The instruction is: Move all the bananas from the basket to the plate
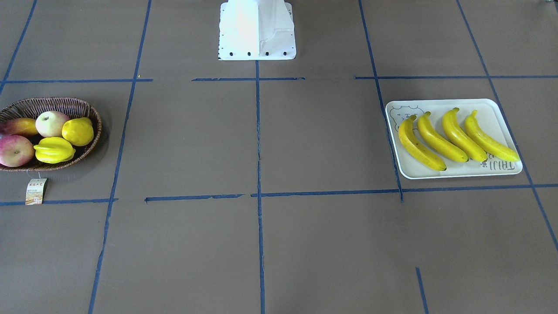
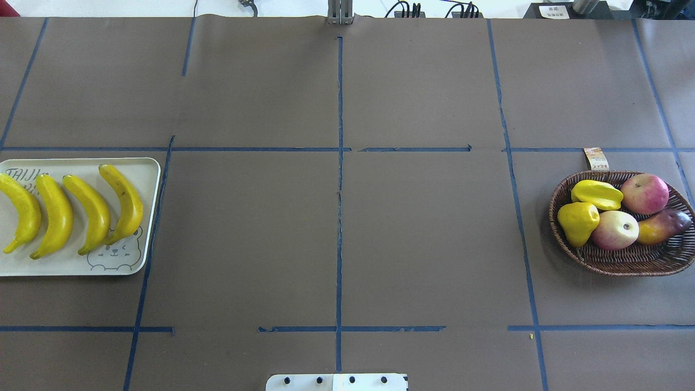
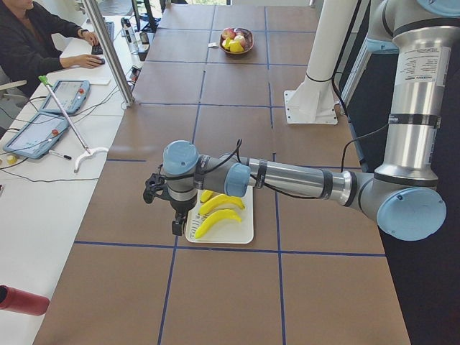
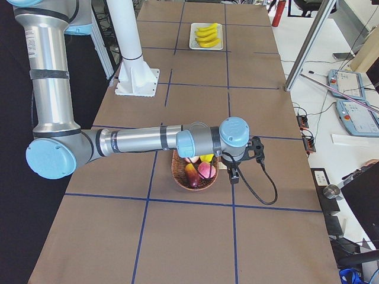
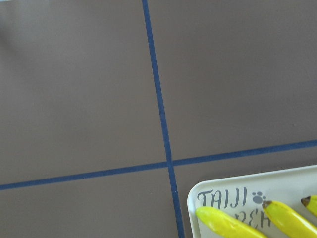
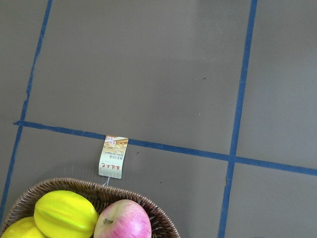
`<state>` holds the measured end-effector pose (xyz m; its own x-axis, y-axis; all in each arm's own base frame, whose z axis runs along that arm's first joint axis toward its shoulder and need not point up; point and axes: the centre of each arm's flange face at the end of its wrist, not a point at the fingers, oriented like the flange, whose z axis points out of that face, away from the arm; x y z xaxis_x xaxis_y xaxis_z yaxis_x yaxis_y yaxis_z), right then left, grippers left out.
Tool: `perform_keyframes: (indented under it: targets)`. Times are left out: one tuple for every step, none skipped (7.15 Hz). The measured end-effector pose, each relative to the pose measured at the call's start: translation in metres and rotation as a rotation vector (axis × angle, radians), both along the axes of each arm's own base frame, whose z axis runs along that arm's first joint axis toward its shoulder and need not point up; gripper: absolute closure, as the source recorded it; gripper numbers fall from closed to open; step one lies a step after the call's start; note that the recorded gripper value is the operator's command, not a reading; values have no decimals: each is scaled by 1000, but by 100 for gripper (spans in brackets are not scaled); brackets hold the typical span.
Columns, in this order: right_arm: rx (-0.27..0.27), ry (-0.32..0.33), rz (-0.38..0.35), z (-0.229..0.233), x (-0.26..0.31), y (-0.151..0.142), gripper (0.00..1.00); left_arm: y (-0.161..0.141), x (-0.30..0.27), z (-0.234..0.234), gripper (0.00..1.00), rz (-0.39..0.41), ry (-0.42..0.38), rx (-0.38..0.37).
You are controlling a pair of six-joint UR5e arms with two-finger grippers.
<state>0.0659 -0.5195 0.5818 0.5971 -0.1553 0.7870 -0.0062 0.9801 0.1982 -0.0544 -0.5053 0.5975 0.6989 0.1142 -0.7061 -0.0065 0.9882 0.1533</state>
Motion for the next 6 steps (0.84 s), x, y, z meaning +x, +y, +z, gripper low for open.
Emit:
perform_keyframes:
  targets:
    - [-16, 17, 7, 12, 5, 5, 0, 11, -3, 13, 0, 1, 34, -35]
    - [-35, 45, 16, 22, 9, 9, 0, 17, -4, 23, 0, 0, 48, -63]
    - [-63, 52, 27, 34, 14, 15, 0, 20, -4, 34, 0, -1, 54, -87]
    - [-92, 49, 44, 48, 22, 28, 0, 22, -5, 41, 0, -2, 56, -101]
    - [-120, 44, 65, 62, 33, 43, 0, 23, -5, 44, 0, -4, 56, -108]
    - [-146, 39, 93, 74, 46, 58, 0, 23, -6, 45, 0, -5, 55, -111]
